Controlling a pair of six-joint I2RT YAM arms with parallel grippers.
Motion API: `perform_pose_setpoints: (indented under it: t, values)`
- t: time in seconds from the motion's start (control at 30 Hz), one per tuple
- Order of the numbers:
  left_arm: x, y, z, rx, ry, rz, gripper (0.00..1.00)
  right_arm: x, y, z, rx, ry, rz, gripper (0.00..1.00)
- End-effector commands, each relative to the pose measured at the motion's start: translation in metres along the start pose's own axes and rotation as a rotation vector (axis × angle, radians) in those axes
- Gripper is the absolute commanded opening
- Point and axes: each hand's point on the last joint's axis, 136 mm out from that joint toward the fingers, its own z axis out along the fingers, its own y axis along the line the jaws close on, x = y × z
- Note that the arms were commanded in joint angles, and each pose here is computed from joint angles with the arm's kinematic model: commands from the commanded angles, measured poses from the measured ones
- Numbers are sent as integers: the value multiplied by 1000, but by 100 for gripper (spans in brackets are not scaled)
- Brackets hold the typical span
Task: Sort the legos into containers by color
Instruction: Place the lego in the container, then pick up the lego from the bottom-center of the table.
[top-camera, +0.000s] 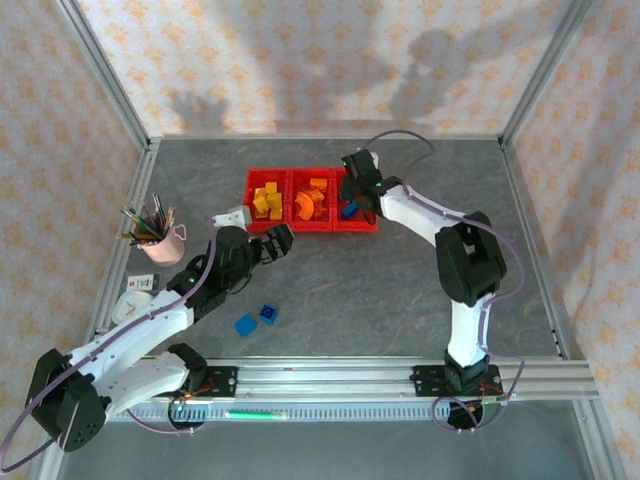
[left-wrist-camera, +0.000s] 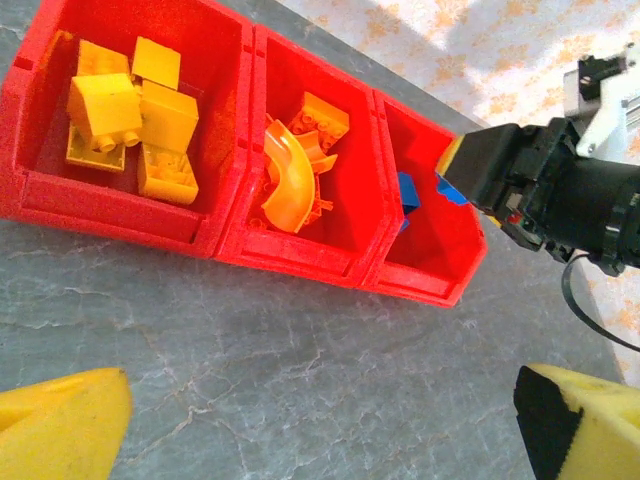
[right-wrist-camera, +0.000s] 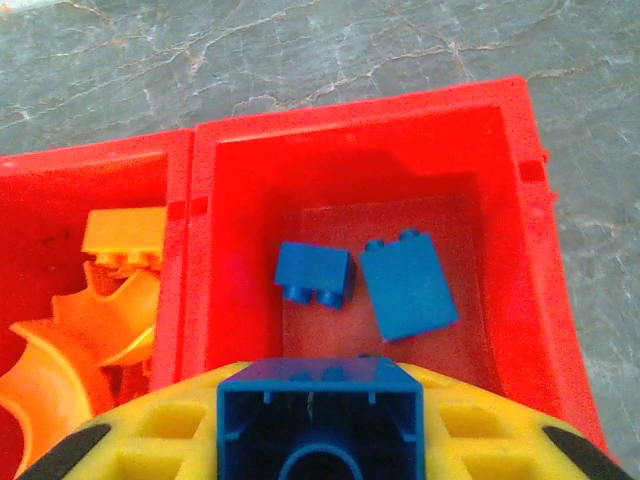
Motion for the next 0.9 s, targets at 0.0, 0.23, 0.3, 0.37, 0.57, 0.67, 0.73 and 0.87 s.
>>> perform_pose_setpoints:
  t: [0.0, 0.23, 0.3, 0.37, 0.57, 0.67, 0.73, 0.87]
  values:
    - [-16, -16, 4, 50, -44, 10, 99, -14, 1, 12, -1, -18, -16, 30]
    - [-13, -19, 10, 57, -25, 16, 99, -25, 10, 10, -39, -27, -28, 50]
    - [-13, -19, 9, 58, -24, 16, 99, -30, 11, 0, -47, -41, -23, 54]
    - [-12, -19, 7, 58, -21, 15, 99, -31, 11, -12, -59, -48, -18, 56]
    - [-7, -15, -1, 53, 9, 7, 99, -16, 17, -49, -89, -67, -31, 62]
    - [-3, -10, -8, 42, 23, 5, 99, 0, 23, -66, -123, -59, -45, 65]
    - [-1, -7, -13, 38, 30, 2, 99, 11, 28, -76, -131, -51, -58, 66]
    - [5, 3, -26, 14, 44, 0, 99, 39, 44, -95, -176, -21, -96, 69]
